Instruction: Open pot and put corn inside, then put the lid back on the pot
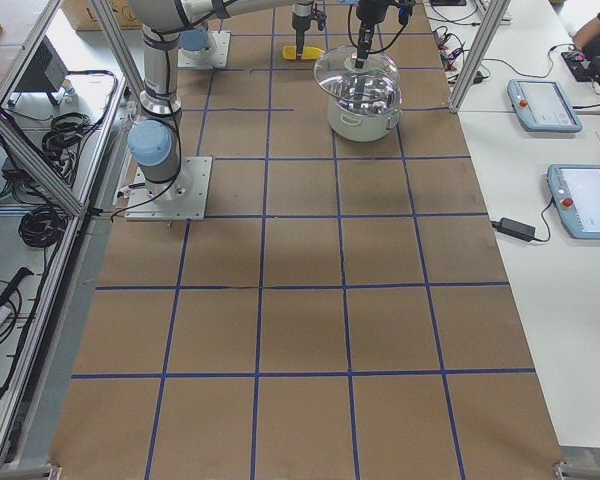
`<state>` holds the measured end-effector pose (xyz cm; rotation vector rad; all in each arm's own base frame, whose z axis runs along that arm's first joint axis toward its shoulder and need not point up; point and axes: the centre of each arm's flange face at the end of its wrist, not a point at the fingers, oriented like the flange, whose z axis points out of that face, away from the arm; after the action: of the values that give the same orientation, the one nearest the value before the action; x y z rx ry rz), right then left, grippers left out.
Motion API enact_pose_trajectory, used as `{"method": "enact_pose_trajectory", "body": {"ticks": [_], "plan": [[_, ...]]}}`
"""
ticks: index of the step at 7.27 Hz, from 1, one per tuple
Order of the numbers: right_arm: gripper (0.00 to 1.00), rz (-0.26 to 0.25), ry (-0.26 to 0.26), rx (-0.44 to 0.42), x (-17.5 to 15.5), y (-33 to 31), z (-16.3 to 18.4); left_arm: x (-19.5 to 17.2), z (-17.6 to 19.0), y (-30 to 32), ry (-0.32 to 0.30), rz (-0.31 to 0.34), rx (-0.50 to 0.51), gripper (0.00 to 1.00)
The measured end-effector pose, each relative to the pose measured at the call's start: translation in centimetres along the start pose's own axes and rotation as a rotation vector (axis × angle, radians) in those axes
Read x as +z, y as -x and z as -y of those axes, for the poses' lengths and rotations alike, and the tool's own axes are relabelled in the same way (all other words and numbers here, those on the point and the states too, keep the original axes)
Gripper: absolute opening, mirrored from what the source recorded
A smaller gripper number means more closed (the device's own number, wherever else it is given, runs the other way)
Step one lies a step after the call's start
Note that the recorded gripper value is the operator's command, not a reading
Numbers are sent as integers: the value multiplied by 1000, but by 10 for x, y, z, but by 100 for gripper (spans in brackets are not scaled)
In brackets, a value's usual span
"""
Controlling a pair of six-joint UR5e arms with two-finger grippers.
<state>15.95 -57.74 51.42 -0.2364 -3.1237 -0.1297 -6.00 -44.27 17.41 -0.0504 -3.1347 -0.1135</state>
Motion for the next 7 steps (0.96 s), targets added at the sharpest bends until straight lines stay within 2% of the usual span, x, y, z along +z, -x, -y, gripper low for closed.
{"method": "enact_pose_trajectory", "body": {"ticks": [1,4,7], "plan": [[36,-4,-1,0,12,-3,-13,-2,0,1,-9,2,2,17],[37,-9,-3,0,25,-7,-26,-18,5,0,-33,-2,7,16],[38,-6,-17,2,20,-8,-24,-84,51,-15,-13,-32,31,16]]}}
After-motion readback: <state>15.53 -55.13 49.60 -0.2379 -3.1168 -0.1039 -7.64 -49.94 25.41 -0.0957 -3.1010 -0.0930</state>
